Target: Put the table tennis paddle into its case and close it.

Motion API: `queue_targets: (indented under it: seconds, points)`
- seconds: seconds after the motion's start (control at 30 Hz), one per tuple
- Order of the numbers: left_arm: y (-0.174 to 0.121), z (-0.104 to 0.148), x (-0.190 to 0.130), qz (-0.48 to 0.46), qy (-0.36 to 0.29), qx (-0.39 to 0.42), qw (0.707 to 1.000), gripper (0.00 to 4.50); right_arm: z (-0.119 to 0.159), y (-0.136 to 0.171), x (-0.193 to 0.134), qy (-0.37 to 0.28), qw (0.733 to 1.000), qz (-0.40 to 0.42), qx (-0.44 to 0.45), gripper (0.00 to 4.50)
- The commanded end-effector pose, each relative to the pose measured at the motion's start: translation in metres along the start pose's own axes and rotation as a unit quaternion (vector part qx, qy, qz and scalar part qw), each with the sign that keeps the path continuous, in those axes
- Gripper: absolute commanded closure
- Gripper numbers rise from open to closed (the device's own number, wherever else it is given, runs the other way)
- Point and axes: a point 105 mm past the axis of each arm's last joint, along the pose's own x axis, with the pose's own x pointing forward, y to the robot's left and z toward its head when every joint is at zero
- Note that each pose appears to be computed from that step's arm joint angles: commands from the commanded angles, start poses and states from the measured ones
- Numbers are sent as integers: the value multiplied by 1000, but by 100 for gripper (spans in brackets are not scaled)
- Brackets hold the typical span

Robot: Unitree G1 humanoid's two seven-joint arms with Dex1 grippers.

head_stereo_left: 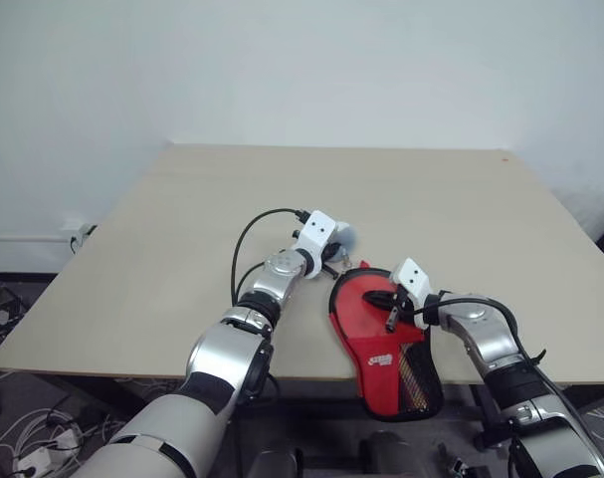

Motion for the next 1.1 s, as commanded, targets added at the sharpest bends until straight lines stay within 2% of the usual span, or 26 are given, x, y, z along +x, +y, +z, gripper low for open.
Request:
queue_targets:
  seconds: [0.03, 0.23, 0.53, 0.63, 0.67, 0.73, 0.77, 1.0, 1.03, 1.1]
  points:
    - [7, 48, 4, 27, -67, 13, 997, 408, -45, 18, 3, 76, 996, 20, 41, 450]
    - [-3, 54, 7, 19, -81, -10, 996, 408, -45, 19, 3, 76, 996, 18, 42, 450]
    - [-4, 46, 7, 9, -73, -22, 997, 408, -45, 17, 4, 75, 996, 12, 41, 450]
    - [-1, 47, 5, 9, -79, -39, 996, 342, -44, 16, 5, 75, 996, 11, 40, 450]
    - [-1, 47, 5, 8, -81, -40, 996, 305, -44, 16, 5, 75, 996, 11, 39, 450]
    - [0, 48, 5, 8, -81, -41, 996, 260, -43, 15, 6, 74, 996, 11, 39, 450]
    - [1, 47, 5, 10, -81, -41, 996, 217, -43, 15, 6, 74, 996, 11, 38, 450]
    - [6, 45, 3, 18, -77, -46, 996, 27, -43, 15, 8, 73, 997, 11, 38, 450]
    - [7, 44, 3, 21, -75, -45, 996, 4, -43, 15, 8, 73, 997, 10, 38, 450]
    - [9, 43, 3, 22, -74, -49, 996, 4, -43, 14, 8, 73, 997, 10, 38, 450]
